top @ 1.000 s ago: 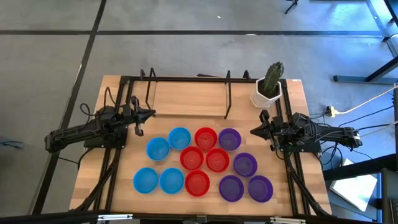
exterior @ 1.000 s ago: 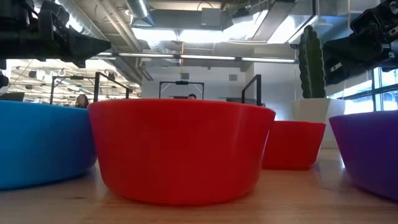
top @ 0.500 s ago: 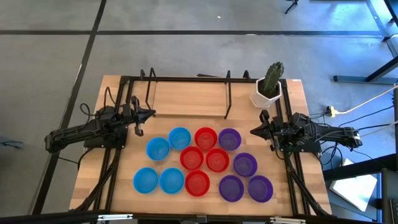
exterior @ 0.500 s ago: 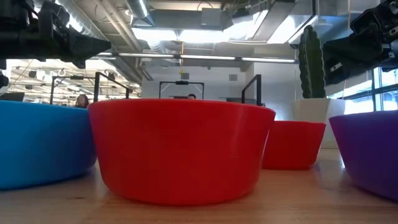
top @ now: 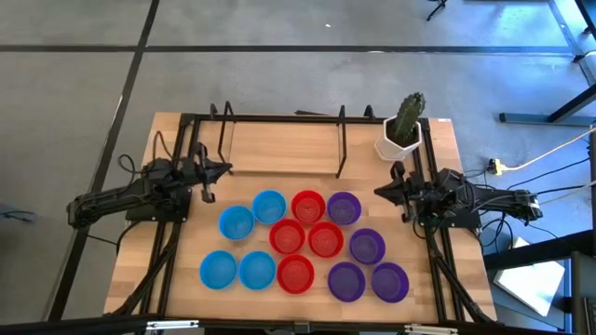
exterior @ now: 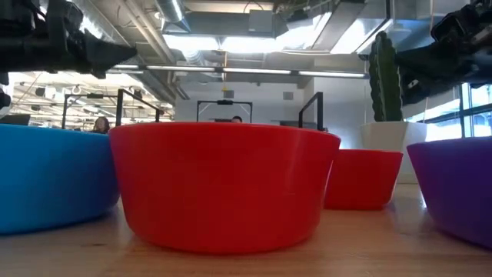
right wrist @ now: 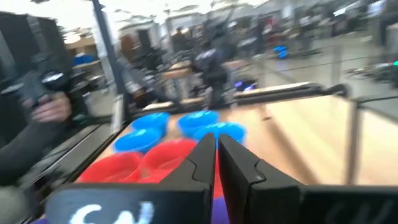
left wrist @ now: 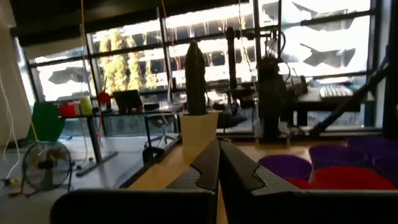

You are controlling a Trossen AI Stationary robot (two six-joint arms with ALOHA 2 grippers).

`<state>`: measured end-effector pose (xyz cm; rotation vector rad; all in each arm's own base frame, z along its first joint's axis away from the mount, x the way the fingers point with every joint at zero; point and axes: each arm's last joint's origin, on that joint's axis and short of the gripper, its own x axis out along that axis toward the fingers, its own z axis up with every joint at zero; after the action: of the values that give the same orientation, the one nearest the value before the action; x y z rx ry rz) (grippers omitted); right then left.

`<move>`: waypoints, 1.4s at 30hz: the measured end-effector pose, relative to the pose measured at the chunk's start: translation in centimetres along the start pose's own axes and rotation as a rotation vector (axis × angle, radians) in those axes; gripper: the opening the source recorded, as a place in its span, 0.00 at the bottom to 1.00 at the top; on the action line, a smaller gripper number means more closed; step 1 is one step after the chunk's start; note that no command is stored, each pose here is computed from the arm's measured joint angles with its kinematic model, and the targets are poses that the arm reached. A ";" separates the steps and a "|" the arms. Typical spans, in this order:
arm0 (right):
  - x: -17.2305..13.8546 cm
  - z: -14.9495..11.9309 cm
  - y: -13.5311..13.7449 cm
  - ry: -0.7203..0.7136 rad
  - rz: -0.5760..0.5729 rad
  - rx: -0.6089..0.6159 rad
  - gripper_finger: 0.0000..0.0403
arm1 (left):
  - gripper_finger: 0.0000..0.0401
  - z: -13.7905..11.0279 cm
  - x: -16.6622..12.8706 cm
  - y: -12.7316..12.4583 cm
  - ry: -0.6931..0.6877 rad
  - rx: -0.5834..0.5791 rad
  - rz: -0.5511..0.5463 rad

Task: Pick & Place Mini bowls
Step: Put the blue bowl on the shelf

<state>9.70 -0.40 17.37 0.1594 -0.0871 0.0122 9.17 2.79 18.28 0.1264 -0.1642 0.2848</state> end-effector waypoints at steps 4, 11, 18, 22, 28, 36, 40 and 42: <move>0.0 0.5 -0.1 -0.059 -0.042 -0.124 0.05 | 0.00 -0.3 0.0 0.1 0.031 0.009 0.029; 0.0 0.3 -0.1 -0.032 -0.057 -0.146 0.02 | 0.01 -0.2 0.0 0.1 0.026 -0.021 0.033; 0.0 0.3 -0.2 -0.036 -0.097 -0.121 0.07 | 0.01 -0.3 0.0 0.1 0.030 -0.009 0.032; 0.0 0.3 -0.2 -0.038 -0.097 -0.121 0.07 | 0.01 -0.3 0.0 0.1 0.032 -0.007 0.031; 0.0 0.3 -0.2 -0.037 -0.097 -0.121 0.07 | 0.01 1.0 0.1 -0.1 0.009 -0.050 -0.021; 0.0 0.1 -0.3 -0.018 -0.097 -0.093 0.07 | 0.01 6.5 1.5 -1.5 0.039 -0.067 -0.201; 0.0 0.0 -0.3 -0.006 -0.099 -0.093 0.07 | 0.01 10.0 2.8 -2.0 0.181 -0.050 -0.201; 0.0 0.0 -0.3 -0.003 -0.100 -0.088 0.07 | 0.01 11.7 3.7 -2.3 0.255 -0.029 -0.192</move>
<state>9.75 -0.69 17.29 0.0758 -0.0827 -0.0911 11.61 -0.11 30.14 0.0753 0.0968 0.1051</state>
